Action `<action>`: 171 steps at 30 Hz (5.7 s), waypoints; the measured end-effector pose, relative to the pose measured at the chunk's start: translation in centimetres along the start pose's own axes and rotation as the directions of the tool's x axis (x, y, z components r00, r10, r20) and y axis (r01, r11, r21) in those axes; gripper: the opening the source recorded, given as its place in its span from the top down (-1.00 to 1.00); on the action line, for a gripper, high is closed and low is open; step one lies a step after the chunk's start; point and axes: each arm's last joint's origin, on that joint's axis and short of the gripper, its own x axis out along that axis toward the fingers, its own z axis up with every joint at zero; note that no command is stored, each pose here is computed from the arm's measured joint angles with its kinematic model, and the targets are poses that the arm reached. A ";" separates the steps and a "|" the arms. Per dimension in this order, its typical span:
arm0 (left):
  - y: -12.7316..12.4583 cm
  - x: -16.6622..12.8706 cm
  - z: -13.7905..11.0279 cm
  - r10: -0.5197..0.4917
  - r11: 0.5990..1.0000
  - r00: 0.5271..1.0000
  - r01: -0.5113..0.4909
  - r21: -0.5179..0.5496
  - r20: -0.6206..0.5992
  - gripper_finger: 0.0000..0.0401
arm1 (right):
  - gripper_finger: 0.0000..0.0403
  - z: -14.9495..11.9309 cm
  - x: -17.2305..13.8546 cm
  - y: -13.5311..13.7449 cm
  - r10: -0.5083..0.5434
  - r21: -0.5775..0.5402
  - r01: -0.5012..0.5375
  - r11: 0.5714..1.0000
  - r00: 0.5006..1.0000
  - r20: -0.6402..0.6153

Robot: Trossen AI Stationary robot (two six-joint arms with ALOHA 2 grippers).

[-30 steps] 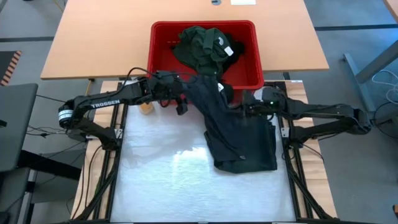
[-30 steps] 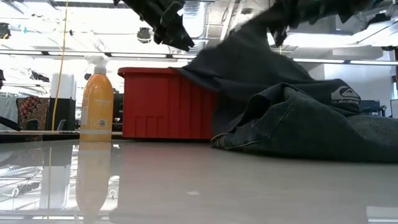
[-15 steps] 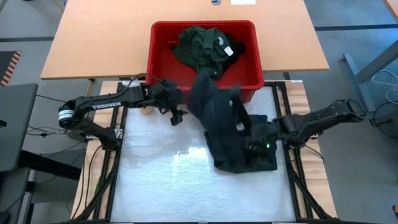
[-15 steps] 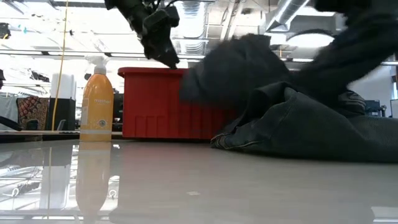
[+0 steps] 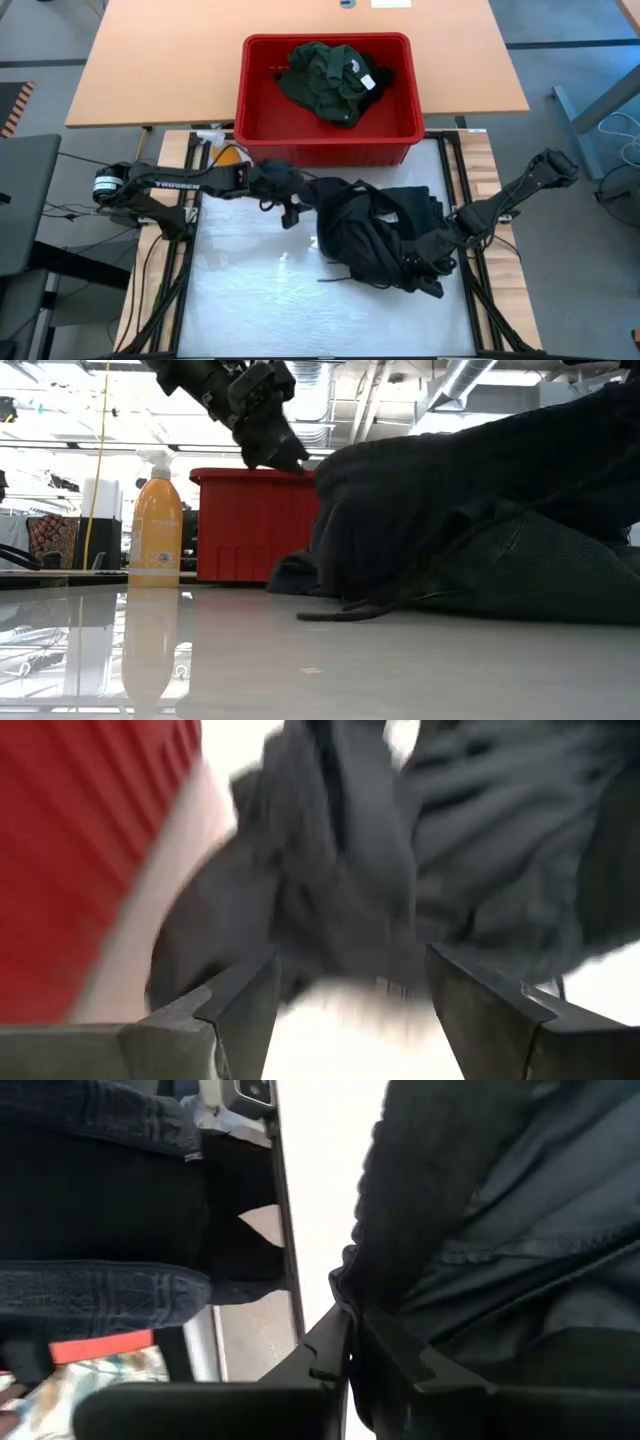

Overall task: Fold laundry
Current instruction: Remove the black shorts from the red bin, then fold the black shorts

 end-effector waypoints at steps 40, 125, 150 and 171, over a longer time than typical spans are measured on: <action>-1.0 3.4 -0.9 -0.001 0.948 0.992 -0.039 -0.317 -0.126 0.97 | 0.72 4.1 -3.1 -4.7 -0.018 -0.189 0.035 0.981 0.996 0.092; -0.9 -32.3 4.9 0.054 0.995 0.910 -0.015 -0.097 0.412 1.00 | 0.89 29.0 -16.1 7.1 -0.241 0.075 0.827 0.558 0.075 0.968; -8.9 -0.3 -6.8 -0.477 0.803 0.857 0.335 -0.492 -0.195 0.82 | 0.89 13.8 -3.2 -5.8 -0.692 0.103 0.710 0.697 0.627 0.357; -14.9 -2.7 -6.1 -0.314 0.949 0.871 0.288 -0.126 -0.378 0.18 | 0.86 11.6 -3.4 -7.5 -0.636 0.062 0.685 0.726 0.634 0.439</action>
